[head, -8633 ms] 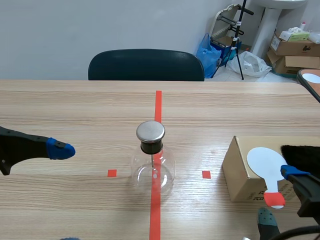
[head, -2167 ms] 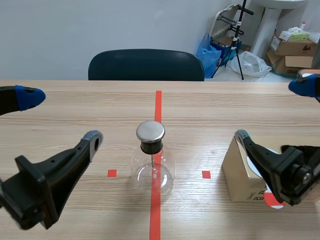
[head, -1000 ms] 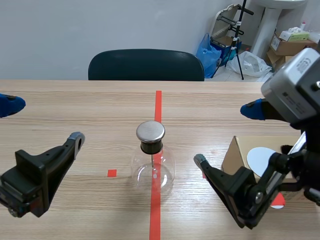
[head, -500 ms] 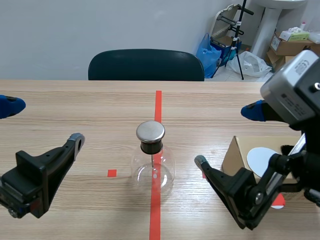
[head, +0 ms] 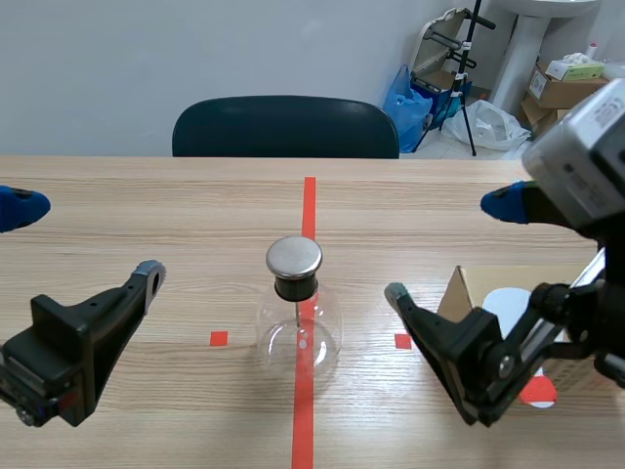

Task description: Do the electroscope experiment

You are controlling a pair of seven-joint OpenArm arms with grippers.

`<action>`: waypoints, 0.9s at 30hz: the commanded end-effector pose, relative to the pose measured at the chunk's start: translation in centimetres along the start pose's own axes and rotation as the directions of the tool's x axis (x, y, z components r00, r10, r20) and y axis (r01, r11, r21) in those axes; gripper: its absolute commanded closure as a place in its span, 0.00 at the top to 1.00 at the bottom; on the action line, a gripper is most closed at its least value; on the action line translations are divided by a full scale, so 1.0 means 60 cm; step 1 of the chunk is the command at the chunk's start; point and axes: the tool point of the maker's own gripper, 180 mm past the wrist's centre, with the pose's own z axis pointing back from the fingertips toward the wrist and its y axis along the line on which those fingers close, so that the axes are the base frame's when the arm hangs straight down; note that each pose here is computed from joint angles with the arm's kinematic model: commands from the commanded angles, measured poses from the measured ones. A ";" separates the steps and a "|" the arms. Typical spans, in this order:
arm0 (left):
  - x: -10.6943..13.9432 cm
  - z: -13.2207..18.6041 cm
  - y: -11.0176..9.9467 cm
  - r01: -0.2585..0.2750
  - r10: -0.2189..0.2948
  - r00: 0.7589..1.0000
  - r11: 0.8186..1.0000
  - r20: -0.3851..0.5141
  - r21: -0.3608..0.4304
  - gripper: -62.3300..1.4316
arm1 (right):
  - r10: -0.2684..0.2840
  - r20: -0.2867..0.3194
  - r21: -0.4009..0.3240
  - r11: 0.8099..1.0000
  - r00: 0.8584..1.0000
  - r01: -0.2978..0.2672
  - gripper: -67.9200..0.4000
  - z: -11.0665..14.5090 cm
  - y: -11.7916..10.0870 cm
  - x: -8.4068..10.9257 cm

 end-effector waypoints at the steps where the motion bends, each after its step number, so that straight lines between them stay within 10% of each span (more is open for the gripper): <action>1: 0.007 0.000 0.001 0.000 0.000 1.000 1.000 0.016 0.002 1.00 | 0.006 0.015 0.000 1.000 1.000 -0.006 1.00 0.003 -0.004 0.007; 27: 0.007 0.000 0.001 0.000 0.000 1.000 1.000 0.015 0.002 1.00 | -0.024 -0.016 -0.023 0.999 1.000 0.024 1.00 0.037 -0.034 -0.008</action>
